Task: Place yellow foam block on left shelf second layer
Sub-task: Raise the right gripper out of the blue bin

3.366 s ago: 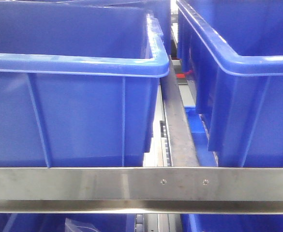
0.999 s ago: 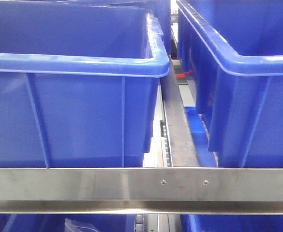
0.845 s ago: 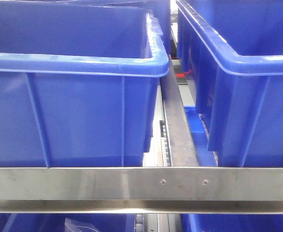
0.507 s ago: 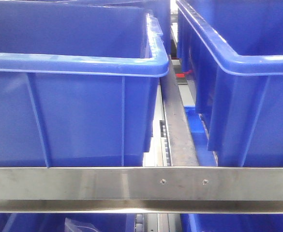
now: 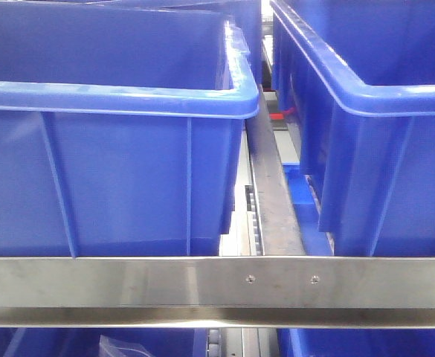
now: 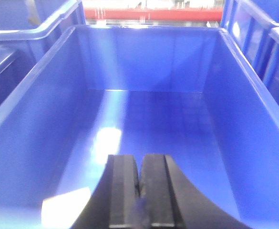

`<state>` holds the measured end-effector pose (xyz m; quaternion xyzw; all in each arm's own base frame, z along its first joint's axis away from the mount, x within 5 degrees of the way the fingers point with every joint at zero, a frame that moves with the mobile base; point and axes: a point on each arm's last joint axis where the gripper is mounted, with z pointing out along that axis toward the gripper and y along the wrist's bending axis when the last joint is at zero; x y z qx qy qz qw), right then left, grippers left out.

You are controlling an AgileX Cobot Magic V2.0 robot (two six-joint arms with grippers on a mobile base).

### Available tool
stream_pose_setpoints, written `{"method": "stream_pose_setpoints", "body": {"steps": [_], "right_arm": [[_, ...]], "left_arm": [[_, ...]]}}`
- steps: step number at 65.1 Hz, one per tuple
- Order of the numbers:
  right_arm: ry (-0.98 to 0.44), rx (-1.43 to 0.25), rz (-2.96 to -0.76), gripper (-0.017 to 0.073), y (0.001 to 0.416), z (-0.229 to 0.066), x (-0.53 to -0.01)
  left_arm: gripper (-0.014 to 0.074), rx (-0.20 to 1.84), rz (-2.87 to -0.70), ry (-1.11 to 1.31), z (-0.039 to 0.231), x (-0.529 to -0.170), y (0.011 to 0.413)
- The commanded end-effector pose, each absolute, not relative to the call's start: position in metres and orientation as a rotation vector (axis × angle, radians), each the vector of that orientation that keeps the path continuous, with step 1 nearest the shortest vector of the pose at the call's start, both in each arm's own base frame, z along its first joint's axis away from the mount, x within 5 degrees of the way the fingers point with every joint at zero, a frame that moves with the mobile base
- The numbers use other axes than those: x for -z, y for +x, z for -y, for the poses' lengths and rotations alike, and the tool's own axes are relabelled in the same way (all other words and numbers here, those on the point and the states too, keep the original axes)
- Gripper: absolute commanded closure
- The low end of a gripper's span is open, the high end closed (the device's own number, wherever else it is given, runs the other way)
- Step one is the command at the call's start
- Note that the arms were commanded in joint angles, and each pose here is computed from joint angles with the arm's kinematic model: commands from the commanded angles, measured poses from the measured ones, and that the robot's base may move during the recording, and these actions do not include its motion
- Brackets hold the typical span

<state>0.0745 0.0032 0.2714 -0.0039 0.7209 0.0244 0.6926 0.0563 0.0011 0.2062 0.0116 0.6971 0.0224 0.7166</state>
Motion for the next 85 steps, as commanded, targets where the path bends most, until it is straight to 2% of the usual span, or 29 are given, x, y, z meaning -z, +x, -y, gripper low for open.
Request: {"method": "stream_pose_setpoints", "body": {"steps": [1,42,69,85], "right_arm": [[0.001,-0.049,-1.477,0.0503,0.064,-0.002,-0.280],[0.001,-0.050,-1.420,0.0503,0.053,-0.002,-0.278],[-0.041,0.012,-1.292,0.0503,0.046,-0.001,-0.257],[-0.032,-0.015,-1.265,0.0503,0.051,-0.002,-0.228]], "left_arm": [[0.0457,-0.032,-1.466,0.026,0.000,-0.206,0.055],[0.0457,-0.032,-1.466,0.026,0.000,-0.206,0.055],[0.0457,-0.032,-1.466,0.026,0.000,-0.206,0.055],[0.0457,-0.032,-1.466,0.026,0.000,-0.206,0.055]]}}
